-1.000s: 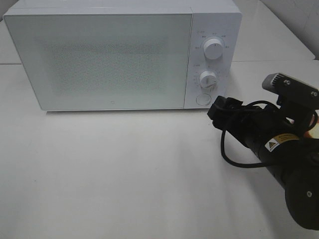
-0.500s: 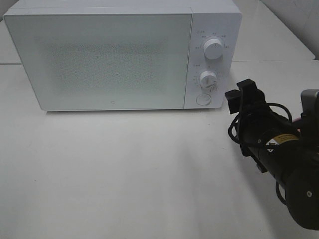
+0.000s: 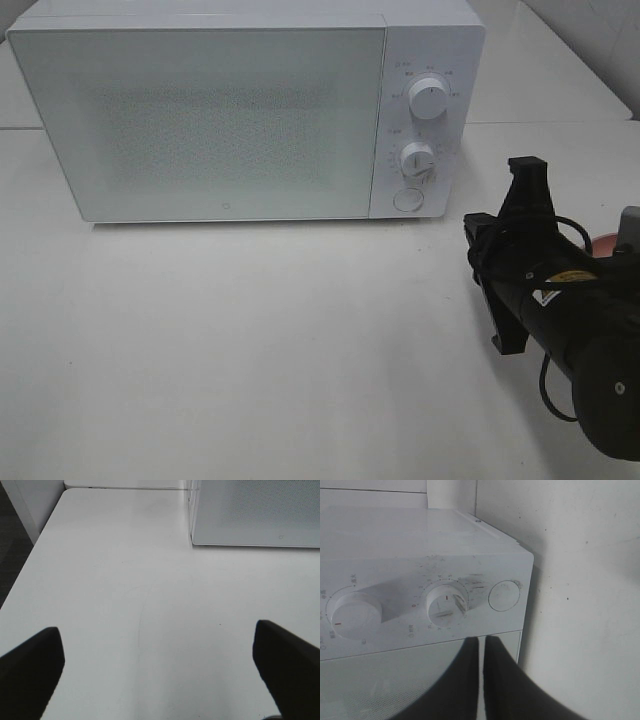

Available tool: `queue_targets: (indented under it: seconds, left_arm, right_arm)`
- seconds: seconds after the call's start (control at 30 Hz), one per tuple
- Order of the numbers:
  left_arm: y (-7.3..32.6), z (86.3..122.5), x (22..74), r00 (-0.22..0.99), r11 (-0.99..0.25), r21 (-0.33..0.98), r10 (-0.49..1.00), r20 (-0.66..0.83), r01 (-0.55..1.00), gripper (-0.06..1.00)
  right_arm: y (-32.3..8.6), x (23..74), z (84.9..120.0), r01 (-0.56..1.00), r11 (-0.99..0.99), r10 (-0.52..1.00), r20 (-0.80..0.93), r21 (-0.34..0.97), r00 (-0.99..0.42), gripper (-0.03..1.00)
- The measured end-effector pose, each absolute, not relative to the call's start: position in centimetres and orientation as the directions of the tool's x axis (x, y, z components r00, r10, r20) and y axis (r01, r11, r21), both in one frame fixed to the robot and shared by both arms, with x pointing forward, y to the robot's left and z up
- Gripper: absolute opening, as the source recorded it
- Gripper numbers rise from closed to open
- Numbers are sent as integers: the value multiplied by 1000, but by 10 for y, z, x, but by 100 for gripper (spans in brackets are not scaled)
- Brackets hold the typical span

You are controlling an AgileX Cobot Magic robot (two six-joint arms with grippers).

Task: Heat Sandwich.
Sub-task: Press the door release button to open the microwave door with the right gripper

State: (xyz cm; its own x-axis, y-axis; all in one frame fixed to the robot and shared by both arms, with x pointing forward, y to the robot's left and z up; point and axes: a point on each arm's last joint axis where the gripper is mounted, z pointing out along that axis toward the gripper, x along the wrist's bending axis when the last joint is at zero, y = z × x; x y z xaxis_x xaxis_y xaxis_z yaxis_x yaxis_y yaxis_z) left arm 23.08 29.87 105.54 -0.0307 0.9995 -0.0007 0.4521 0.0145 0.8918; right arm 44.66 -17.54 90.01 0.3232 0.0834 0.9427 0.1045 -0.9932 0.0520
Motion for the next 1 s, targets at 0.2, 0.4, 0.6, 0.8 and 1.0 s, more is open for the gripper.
queue_targets:
  seconds: [0.2, 0.4, 0.6, 0.8, 1.0]
  left_arm:
    - [299, 1055, 231, -31, 15, 892, 1000, -1, 452, 97]
    - [299, 1055, 231, -31, 15, 892, 1000, -1, 452, 97]
    - [299, 1055, 231, -31, 15, 892, 1000, -1, 452, 97]
    - [299, 1055, 231, -31, 15, 892, 1000, -1, 452, 97]
    - [299, 1055, 231, -31, 15, 892, 1000, -1, 452, 97]
  right_arm:
    - [-175, 446, 898, 98, -995, 59, 934, 26, 352, 1]
    - [-169, 451, 892, 104, -994, 57, 919, 18, 389, 1]
    - [-161, 457, 883, 106, -994, 51, 903, 6, 426, 1]
    - [-149, 468, 875, 125, -992, 56, 891, -1, 451, 1]
    - [-149, 485, 870, 151, -989, 74, 871, 0, 485, 1]
